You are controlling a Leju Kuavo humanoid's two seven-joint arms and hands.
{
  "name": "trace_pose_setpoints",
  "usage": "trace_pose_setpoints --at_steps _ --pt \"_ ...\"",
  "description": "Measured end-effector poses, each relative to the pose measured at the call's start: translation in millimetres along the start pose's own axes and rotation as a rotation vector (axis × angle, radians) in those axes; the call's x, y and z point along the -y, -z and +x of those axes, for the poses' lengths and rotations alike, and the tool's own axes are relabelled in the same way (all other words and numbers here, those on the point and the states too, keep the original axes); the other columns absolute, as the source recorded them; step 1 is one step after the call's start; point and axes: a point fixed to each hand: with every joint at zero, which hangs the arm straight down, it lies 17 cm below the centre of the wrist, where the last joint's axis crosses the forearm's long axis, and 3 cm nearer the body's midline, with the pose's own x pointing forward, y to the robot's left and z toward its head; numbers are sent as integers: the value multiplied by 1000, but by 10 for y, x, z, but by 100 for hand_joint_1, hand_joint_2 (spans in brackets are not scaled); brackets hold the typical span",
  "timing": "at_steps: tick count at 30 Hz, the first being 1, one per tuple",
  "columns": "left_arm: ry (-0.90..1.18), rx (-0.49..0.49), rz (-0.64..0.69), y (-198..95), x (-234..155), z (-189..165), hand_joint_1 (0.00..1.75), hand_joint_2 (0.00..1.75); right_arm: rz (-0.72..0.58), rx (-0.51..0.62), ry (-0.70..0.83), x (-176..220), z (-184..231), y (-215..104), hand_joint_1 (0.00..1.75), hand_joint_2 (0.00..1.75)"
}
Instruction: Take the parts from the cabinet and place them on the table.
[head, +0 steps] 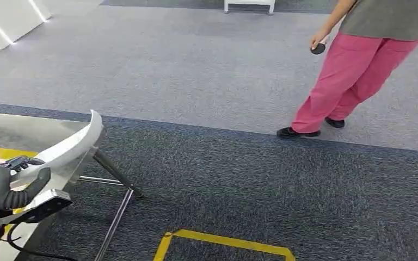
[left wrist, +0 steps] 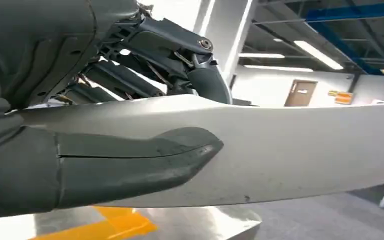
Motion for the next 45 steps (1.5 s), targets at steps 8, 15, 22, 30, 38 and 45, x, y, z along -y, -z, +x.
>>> trace_pose_setpoints --at_steps 8,15,22,30,38,45 --pt "-1 -8 -3 -33 11 -13 175 175 -7 8 -1 10 39 3 0 0" --pt "-8 -13 1 -34 24 -8 175 175 -13 16 -27 19 87 19 0 0" --pt "-25 -16 13 -45 21 13 175 175 -20 15 -32 46 84 29 0 0" --pt "-59 -15 26 -57 12 30 175 175 -26 19 -38 80 89 32 0 0" --pt "-60 -28 17 -70 23 5 175 175 -33 13 -43 136 70 26 0 0" --pt "-60 -29 20 -62 8 1 175 175 -32 15 -43 134 83 24 0 0"
